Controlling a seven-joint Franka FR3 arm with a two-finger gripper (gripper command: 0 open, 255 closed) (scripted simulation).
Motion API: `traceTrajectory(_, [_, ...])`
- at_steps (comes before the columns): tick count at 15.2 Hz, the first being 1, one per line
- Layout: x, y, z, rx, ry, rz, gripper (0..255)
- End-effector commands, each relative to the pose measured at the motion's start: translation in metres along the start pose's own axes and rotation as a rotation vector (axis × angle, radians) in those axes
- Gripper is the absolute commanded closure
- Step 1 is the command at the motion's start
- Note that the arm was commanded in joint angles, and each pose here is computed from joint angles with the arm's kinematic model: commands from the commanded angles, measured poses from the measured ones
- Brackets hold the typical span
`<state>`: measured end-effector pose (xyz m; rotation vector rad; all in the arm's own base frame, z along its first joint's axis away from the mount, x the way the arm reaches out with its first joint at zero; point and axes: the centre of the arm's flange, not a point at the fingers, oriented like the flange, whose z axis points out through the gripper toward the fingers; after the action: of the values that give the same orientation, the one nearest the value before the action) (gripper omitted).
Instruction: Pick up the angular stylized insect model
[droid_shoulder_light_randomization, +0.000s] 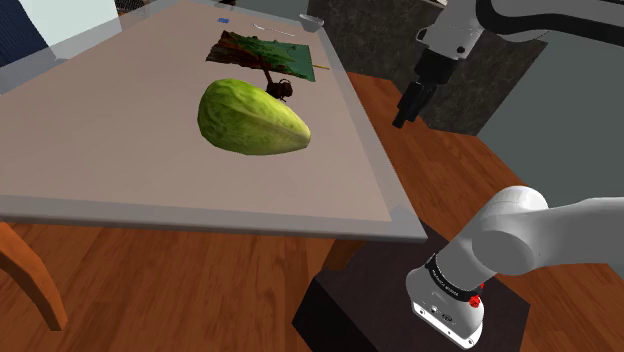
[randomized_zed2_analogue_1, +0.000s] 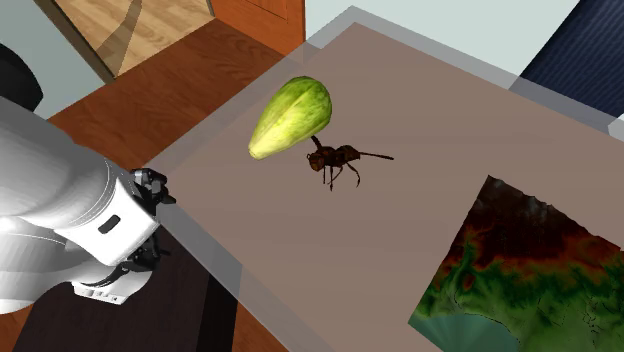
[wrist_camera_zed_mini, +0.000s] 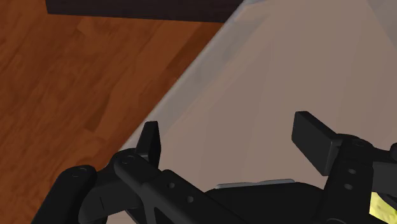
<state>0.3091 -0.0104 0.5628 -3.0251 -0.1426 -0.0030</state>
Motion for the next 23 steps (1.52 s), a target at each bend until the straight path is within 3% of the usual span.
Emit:
traceTrajectory(1, [0.0,0.0,0.0,0.0,0.0,0.0,0])
traceTrajectory(23, [0.264,-0.118,-0.006,0.025,-0.012,0.303,0])
